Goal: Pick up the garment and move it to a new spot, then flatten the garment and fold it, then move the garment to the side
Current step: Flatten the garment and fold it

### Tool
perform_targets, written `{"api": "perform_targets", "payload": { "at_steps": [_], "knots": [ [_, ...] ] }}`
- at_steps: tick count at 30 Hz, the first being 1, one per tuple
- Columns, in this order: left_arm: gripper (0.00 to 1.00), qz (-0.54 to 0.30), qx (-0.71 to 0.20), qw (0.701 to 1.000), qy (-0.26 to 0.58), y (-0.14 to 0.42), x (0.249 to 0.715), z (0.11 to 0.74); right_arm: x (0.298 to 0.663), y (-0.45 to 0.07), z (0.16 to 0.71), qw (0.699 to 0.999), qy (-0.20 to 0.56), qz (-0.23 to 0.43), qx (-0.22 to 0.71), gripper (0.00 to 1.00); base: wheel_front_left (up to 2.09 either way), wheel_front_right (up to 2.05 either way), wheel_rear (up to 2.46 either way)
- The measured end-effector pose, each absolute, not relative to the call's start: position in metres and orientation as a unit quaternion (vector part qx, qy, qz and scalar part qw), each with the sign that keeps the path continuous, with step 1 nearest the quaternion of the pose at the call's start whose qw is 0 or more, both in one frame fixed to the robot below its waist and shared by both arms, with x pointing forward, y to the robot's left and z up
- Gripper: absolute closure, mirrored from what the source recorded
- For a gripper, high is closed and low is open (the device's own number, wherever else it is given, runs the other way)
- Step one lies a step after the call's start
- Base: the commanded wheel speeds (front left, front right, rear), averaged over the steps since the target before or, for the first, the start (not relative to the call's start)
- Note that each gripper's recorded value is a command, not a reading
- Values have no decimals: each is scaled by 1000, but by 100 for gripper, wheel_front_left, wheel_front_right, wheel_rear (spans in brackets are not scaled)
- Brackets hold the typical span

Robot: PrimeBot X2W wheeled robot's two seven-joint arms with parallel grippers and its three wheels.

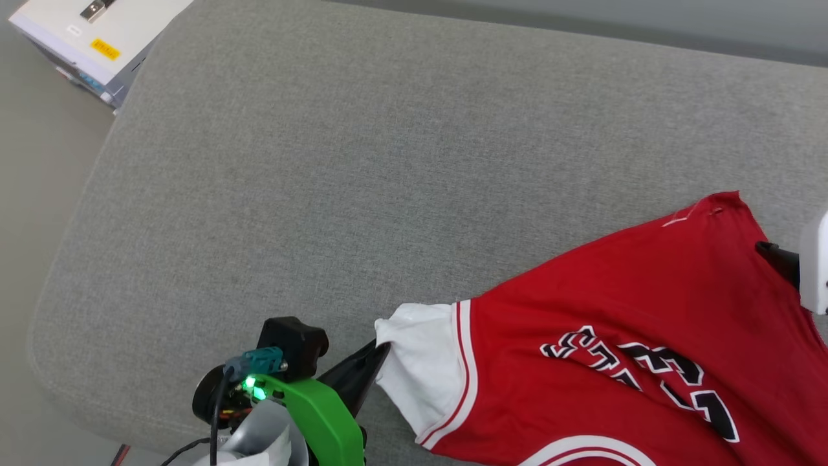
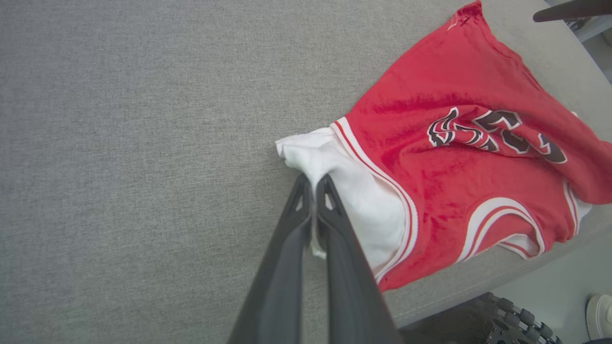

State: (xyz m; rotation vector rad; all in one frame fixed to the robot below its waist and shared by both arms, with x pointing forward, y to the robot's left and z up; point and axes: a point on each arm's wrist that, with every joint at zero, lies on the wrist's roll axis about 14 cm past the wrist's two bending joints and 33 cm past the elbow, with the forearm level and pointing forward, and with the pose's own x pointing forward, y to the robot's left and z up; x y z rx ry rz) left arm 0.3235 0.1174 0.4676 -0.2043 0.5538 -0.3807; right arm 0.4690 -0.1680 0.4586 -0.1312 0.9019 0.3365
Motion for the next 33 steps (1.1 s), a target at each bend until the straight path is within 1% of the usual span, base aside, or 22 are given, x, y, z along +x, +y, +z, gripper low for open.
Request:
{"api": "perform_targets", "payload": {
  "at_steps": [5, 10, 19, 20, 21, 22, 24, 28, 33],
  "knots": [
    [100, -174, -102, 941, 272, 124, 327, 463, 494, -153, 436, 867, 460, 175, -85, 0, 0, 0, 0],
    [100, -160, -109, 941, 279, 128, 327, 457, 511, -143, 412, 849, 487, 181, -101, 0, 0, 0, 0],
    [100, -136, -112, 938, 300, 135, 324, 443, 511, -139, 371, 804, 547, 190, -133, 0, 0, 0, 0],
    [100, -136, -114, 937, 300, 135, 324, 443, 510, -139, 369, 801, 551, 191, -135, 49, 0, 0, 0],
    [100, -135, -116, 937, 301, 134, 324, 442, 510, -139, 368, 799, 553, 192, -136, 81, 0, 0, 0],
    [100, -136, -116, 936, 302, 134, 324, 441, 510, -139, 368, 799, 553, 192, -137, 100, 0, 0, 0],
    [100, -134, -114, 937, 302, 135, 324, 441, 510, -139, 368, 799, 553, 192, -136, 100, 0, 0, 0],
    [100, -133, -111, 941, 291, 137, 325, 445, 512, -138, 372, 812, 540, 189, -119, 100, 0, 0, 0],
    [100, -131, -106, 948, 269, 140, 328, 456, 516, -134, 390, 842, 497, 188, -96, 100, 0, 0, 0]
  ]
}}
